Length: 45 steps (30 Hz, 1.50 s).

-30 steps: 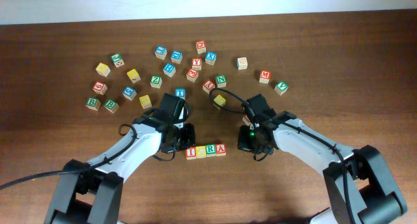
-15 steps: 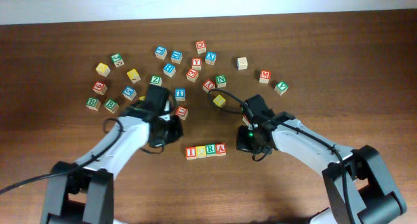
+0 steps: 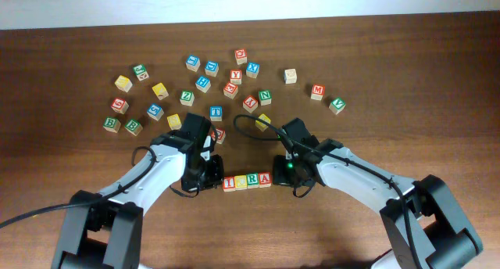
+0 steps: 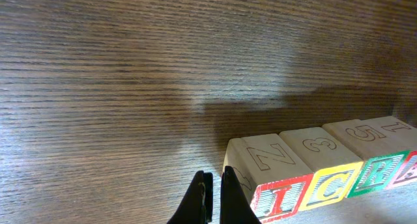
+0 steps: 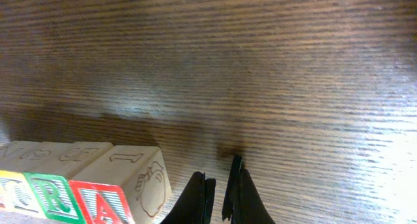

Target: Spell out ICRA

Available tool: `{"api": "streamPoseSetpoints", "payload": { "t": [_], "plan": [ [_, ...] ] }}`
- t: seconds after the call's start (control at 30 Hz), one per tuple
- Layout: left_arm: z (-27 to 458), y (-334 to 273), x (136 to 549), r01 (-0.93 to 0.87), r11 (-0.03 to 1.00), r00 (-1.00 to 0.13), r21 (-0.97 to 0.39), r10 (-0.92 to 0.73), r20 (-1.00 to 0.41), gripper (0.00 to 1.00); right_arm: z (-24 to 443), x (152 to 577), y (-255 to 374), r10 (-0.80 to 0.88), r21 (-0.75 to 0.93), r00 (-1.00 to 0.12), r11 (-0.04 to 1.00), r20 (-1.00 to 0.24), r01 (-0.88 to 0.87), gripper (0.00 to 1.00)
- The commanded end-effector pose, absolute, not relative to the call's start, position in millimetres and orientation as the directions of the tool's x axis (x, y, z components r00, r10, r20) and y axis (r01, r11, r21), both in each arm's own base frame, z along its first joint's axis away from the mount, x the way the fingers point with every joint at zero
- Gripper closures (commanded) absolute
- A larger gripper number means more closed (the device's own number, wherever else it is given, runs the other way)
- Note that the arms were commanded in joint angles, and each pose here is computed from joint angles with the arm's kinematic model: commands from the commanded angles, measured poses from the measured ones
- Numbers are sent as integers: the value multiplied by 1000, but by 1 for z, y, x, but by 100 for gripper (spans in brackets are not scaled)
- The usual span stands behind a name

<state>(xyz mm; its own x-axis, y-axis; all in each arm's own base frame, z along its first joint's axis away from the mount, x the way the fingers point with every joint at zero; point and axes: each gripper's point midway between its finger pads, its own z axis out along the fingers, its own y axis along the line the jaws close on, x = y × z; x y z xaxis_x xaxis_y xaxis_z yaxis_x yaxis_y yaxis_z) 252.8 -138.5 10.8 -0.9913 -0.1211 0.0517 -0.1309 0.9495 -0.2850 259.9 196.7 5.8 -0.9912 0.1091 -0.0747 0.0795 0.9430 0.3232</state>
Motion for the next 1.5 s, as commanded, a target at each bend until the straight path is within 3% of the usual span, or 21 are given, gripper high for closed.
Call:
{"api": "streamPoseSetpoints", "payload": {
  "t": [0.0, 1.33, 1.47],
  "plan": [
    [6, -141, 247, -144, 946, -989, -291, -125, 82, 100, 4, 259, 202, 124, 343, -991, 934, -58, 98, 96],
    [9, -151, 255, -129, 928, -991, -349, -117, 58, 100, 4, 254, 211, 100, 338, -992, 939, -71, 71, 96],
    [5, -138, 257, -133, 951, -991, -278, -128, 35, 100, 2, 256, 206, 106, 314, -991, 946, -81, 75, 96]
  ]
}}
